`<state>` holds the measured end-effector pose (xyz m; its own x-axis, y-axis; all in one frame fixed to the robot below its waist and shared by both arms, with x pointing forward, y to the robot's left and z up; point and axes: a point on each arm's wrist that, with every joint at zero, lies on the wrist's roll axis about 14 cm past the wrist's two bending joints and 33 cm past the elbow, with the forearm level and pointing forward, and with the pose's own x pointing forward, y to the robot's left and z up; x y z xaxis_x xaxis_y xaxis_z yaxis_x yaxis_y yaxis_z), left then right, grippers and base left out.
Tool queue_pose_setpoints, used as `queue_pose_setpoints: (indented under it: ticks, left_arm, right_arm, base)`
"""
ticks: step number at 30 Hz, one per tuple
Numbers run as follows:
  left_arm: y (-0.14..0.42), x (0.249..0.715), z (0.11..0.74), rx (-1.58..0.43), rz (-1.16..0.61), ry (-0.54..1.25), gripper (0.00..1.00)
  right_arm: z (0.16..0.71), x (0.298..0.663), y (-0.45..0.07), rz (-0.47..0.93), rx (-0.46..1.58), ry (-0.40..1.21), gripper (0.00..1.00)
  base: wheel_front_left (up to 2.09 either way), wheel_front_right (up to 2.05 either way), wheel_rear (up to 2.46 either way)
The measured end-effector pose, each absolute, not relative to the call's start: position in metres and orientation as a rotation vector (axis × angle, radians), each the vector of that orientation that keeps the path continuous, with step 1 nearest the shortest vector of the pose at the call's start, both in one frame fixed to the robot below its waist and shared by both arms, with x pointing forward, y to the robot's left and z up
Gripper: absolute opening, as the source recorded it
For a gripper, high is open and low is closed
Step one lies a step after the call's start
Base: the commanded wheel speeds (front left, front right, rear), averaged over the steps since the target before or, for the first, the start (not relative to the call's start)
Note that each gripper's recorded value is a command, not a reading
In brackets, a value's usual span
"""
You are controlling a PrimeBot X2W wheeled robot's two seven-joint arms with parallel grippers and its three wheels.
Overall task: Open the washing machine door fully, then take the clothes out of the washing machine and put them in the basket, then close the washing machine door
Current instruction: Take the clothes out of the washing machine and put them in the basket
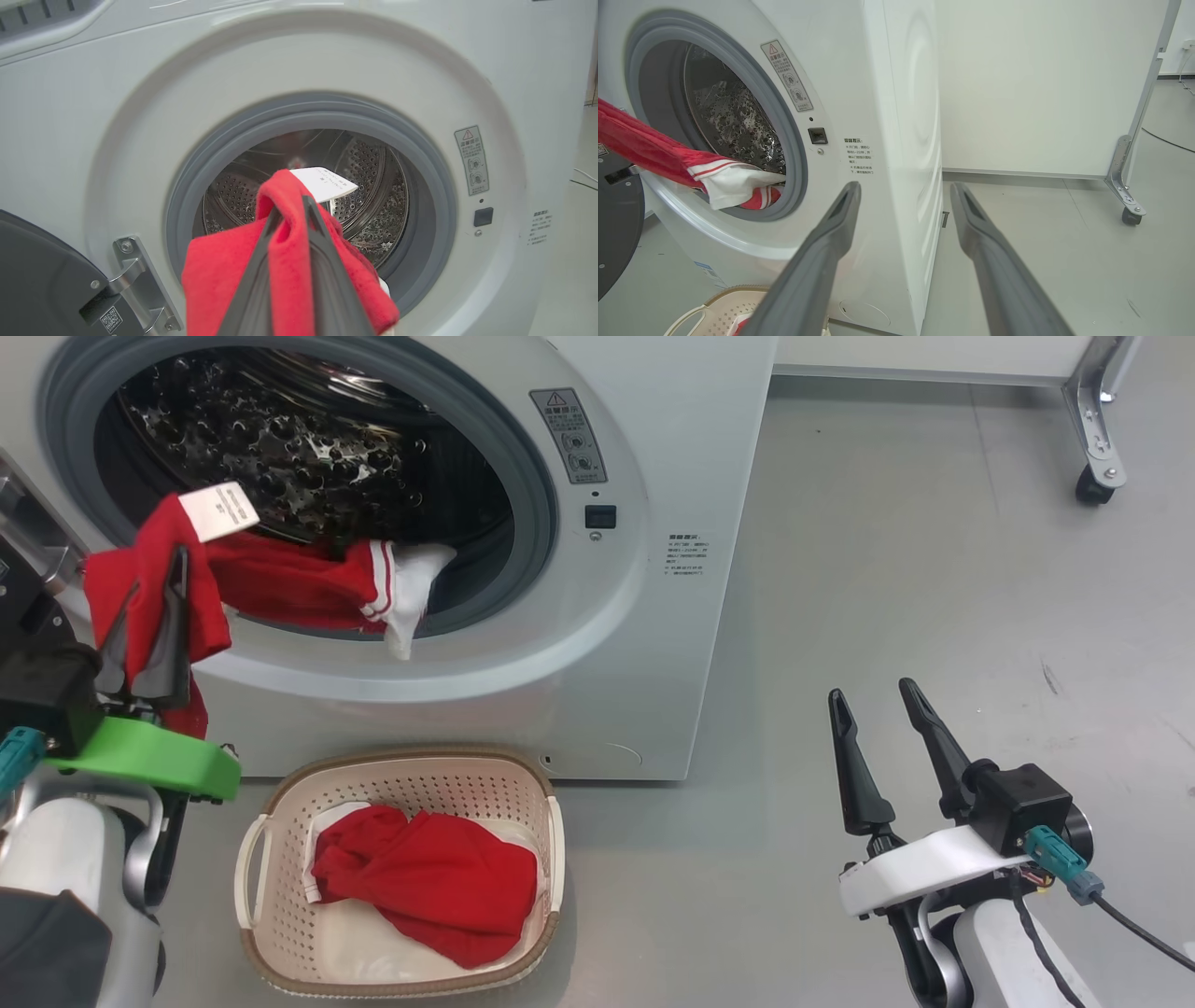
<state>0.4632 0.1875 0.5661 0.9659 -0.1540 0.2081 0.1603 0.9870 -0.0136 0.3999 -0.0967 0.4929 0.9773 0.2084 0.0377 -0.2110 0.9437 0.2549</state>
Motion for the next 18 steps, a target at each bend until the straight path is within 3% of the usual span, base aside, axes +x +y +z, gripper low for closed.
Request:
queue_pose_setpoints:
  ticks: [7, 18]
  left_arm:
    - [0.186, 0.456, 0.601, -0.033, -0.162, -0.325, 0.00]
    - [0.181, 0.444, 0.606, -0.063, -0.160, -0.363, 0.00]
  right_arm:
    - [0.493, 0.399, -0.100, 0.209, 0.264, -0.012, 1.00]
    - [0.490, 0.399, -0.103, 0.204, 0.260, -0.007, 1.00]
  base:
    - [0.00, 0.00, 0.00]
    - [0.00, 0.00, 0.00]
